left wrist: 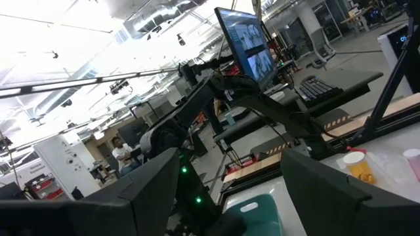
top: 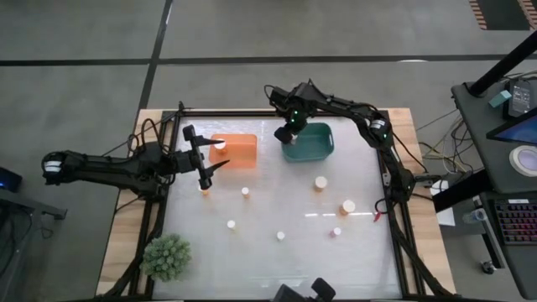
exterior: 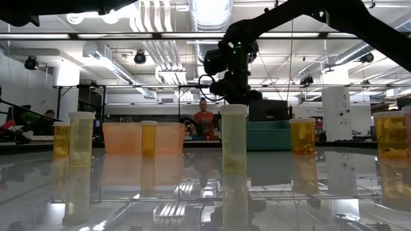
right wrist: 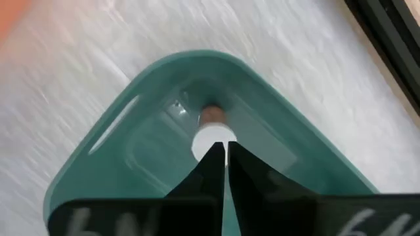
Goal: Pick and place medicine bottles into bin by pill shape (circle, oval)
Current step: Put the top pink pill bottle into the green bin
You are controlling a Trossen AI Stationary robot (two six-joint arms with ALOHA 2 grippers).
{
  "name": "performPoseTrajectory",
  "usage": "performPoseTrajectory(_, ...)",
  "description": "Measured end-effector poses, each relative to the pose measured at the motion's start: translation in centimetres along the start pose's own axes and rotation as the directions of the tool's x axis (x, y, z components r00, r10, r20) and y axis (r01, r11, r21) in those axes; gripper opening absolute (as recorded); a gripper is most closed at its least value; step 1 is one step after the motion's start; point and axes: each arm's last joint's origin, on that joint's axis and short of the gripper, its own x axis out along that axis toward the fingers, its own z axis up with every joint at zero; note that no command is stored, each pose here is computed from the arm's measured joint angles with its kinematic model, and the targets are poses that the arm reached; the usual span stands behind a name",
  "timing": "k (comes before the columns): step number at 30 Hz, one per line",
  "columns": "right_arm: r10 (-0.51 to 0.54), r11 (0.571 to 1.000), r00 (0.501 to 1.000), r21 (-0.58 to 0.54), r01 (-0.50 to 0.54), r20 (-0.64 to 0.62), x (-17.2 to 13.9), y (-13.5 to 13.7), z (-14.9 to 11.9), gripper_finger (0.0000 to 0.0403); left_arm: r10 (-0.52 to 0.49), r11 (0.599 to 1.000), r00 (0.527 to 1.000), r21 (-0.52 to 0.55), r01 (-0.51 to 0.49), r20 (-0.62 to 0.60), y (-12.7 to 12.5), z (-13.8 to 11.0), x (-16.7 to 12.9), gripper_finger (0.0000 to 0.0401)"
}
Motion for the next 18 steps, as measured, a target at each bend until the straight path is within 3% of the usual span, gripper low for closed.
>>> performPoseTrajectory(18,-0.006,1.000,1.000,-0.003,0.006,-0.019,1.6,0.2,-0.1,0.0009,0.000,1.000,1.000,0.002,0.000,0.000,0.0,0.0,0.0,0.0251)
